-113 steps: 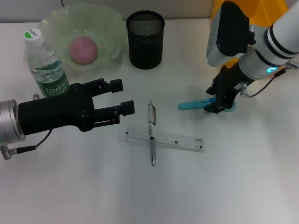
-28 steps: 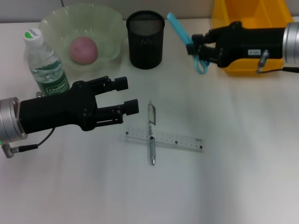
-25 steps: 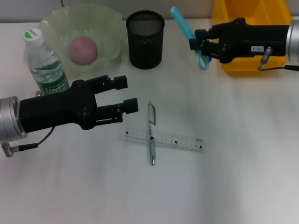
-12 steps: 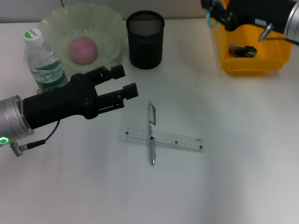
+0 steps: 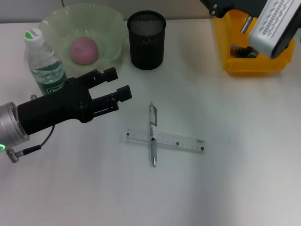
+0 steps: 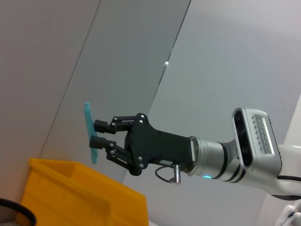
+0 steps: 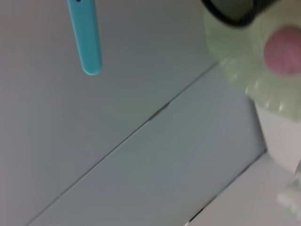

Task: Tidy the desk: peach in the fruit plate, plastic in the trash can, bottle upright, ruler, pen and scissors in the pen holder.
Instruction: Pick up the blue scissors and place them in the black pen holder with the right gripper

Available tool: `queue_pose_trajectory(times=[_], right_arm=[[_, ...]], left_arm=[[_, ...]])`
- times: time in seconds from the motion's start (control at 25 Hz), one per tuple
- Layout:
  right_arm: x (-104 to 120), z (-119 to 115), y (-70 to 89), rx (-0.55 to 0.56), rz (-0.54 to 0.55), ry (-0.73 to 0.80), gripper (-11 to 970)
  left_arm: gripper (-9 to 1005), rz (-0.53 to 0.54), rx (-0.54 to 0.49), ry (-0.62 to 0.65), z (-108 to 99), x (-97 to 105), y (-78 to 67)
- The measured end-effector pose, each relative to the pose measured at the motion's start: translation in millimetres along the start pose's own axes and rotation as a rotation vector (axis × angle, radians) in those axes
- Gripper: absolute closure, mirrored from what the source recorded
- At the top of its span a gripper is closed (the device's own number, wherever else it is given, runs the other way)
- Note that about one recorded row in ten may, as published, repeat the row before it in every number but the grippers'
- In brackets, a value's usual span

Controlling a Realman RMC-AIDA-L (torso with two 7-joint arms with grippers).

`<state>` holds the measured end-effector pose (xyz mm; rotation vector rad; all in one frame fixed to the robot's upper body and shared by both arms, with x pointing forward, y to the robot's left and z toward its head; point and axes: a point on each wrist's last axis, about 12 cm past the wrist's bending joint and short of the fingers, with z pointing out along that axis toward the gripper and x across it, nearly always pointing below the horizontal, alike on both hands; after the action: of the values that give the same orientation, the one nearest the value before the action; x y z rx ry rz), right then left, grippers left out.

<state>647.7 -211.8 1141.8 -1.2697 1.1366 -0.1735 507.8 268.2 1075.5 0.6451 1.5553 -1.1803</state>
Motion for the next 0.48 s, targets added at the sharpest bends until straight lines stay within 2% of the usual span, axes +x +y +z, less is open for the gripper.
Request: queue_pose_trajectory(times=[0.04, 0.08, 0.12, 0.16, 0.2, 0.24, 0.32, 0.4, 0.48], right_arm=[[0, 0, 0.0, 0.000, 0.000, 0.000, 680], [2, 2, 0.7, 0.000, -0.080, 0.020, 678], [2, 2, 0.7, 0.000, -0.080, 0.020, 677], [3, 3, 0.9, -0.001, -0.127, 0.032, 676], [4, 6, 1.3, -0.004, -0.228, 0.054, 674], [4, 6, 1.3, -0.004, -0.228, 0.054, 673], [6, 9, 4.6, -0.020, -0.373, 0.074, 671], [6, 9, 6.5, -0.028, -0.416, 0.078, 668], [6, 13, 12.9, -0.050, -0.520, 0.091, 665]], left_arm=[[208, 0.000, 0.000, 0.000, 0, 0, 0.0], [208, 0.001, -0.011, 0.000, -1, 0, 1.0], [208, 0.001, -0.011, 0.000, -1, 0, 1.0], [208, 0.001, -0.018, -0.003, -1, 0, 1.7], [208, 0.002, -0.022, -0.007, -2, -1, 2.2], [208, 0.002, -0.030, -0.015, -3, -1, 2.9], [208, 0.003, -0.043, -0.028, -4, -3, 4.1], [208, 0.004, -0.048, -0.034, -5, -3, 4.6], [208, 0.019, -0.048, -0.037, -4, -5, 5.1]])
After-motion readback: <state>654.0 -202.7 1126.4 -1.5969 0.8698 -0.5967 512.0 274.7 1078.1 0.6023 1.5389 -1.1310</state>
